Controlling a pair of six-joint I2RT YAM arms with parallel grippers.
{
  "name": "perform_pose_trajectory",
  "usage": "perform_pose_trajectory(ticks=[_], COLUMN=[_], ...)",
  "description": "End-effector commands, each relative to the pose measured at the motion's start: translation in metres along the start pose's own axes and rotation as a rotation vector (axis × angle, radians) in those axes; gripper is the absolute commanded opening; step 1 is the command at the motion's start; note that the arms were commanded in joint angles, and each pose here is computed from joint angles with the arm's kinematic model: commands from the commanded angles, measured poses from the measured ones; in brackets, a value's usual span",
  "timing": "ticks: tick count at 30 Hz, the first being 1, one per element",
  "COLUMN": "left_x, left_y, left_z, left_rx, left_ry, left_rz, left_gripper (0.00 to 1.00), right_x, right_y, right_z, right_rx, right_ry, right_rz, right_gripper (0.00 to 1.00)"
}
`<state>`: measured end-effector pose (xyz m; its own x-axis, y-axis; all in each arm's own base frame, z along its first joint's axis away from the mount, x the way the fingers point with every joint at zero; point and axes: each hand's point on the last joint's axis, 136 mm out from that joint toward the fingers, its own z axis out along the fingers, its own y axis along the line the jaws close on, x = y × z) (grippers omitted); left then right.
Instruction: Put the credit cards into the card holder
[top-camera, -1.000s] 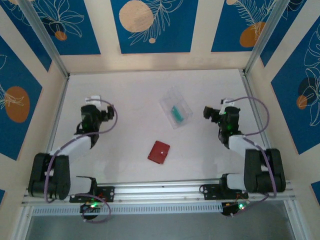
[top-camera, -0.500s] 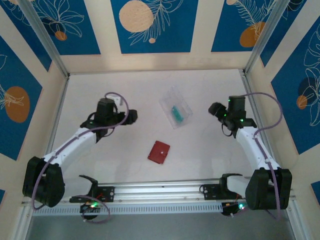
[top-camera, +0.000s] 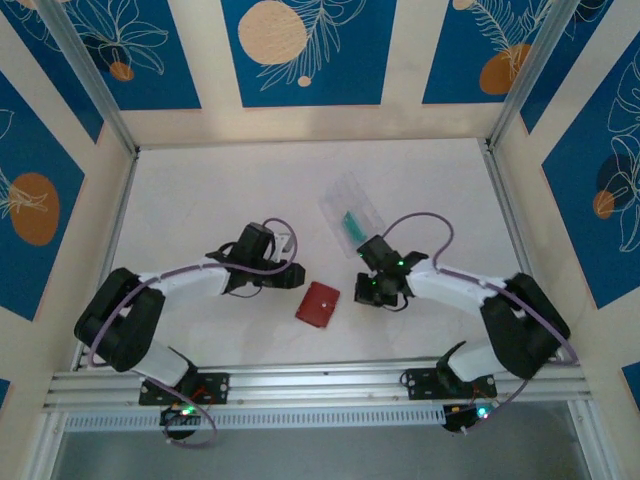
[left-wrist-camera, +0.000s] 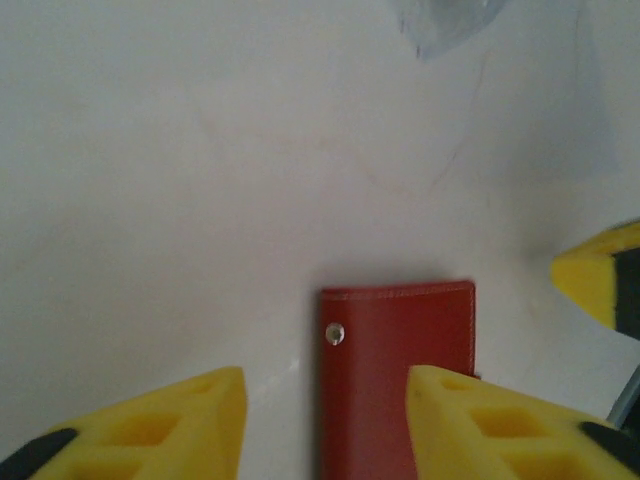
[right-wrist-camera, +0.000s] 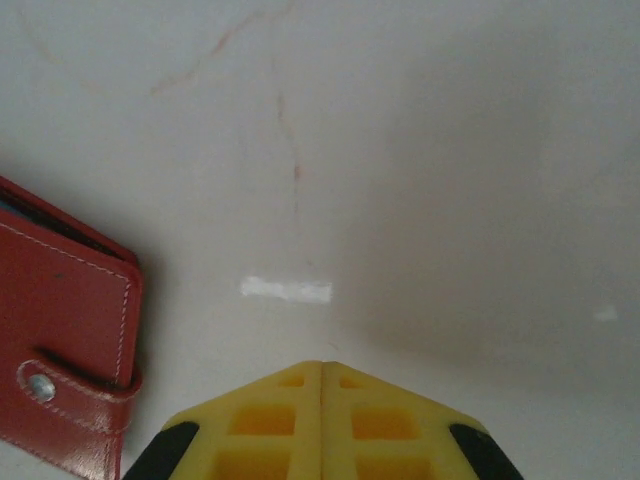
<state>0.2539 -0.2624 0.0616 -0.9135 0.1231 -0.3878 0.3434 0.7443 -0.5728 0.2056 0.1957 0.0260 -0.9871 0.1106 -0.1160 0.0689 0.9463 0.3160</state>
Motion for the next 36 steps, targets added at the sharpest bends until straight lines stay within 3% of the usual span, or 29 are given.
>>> perform_pose_trajectory(ticks=[1,8,21,29,32,36], left_x=[0.009,0.03,0.044,0.041,0.038,0.03], left_y=[-0.016,-0.016,-0.011,-0.004,0.011,0.006], left_z=[0.008,0.021,0.037,0.03,0.019,0.006], left_rx=[0.086,0.095,0.109,0.067,-0.04,-0.045], left_ry=[0.026,0.075,0.088,0.037,0.001,-0.039], left_rz=[0.002,-0.008,-0.062,-0.109,-0.139,-0.135], left_gripper=[0.39,0.28,0.19,0.2,0.2,0.21], right_x=[-0.008,-0.017,-0.029,-0.055,-0.062,-0.06], right_y=[0.044,0.06,0.08,0.097,0.084,0.073], right_z=[0.004,0.022,0.032,0.017,0.01,-0.002], right_rx=[-0.109,-0.12,-0.143,-0.17,-0.082,-0.018], right_ry=[0.014,0.043,0.054,0.003,-0.016,-0.051], right_rz=[-0.039,-0.059,-0.107,-0.205,-0.203,-0.224], right_gripper=[0.08,0.05,0.05,0.12,0.12,0.18])
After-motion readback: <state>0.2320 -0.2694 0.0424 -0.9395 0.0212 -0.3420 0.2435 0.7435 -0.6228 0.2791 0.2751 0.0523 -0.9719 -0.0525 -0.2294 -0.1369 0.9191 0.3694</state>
